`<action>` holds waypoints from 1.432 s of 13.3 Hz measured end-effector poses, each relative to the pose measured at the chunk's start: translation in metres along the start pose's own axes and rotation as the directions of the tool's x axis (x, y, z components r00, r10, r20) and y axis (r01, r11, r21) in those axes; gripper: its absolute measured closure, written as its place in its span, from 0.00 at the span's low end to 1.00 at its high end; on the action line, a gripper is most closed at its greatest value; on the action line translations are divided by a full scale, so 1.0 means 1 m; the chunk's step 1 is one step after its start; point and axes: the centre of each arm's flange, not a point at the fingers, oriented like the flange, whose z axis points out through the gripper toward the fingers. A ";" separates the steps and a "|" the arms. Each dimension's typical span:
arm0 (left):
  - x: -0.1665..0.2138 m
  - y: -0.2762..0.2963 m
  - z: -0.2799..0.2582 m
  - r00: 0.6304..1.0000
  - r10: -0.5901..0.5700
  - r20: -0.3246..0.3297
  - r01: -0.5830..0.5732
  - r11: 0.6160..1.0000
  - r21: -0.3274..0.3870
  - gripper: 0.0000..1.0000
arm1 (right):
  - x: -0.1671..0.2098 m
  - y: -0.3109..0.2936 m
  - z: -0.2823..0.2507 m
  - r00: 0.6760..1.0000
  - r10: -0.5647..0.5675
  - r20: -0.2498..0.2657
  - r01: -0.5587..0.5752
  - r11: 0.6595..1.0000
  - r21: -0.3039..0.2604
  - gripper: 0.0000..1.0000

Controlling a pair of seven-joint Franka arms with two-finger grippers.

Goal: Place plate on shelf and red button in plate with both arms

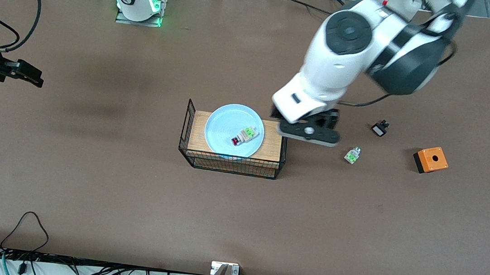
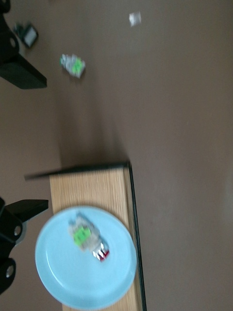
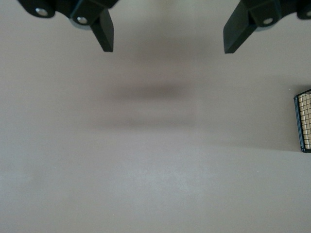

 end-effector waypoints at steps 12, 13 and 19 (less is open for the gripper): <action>-0.067 -0.260 -0.101 0.998 -0.056 -0.018 0.057 0.997 0.049 0.00 | 0.000 0.000 0.000 1.000 0.000 0.000 0.000 1.000 0.000 0.00; -0.076 -0.273 -0.094 0.998 -0.066 -0.010 0.066 0.996 0.052 0.00 | 0.000 0.000 0.000 1.000 0.000 0.000 0.000 1.000 0.000 0.00; -0.090 -0.296 -0.070 0.994 -0.100 0.039 0.098 0.994 0.040 0.00 | -0.001 0.000 -0.001 1.000 0.000 -0.001 0.000 1.000 0.001 0.00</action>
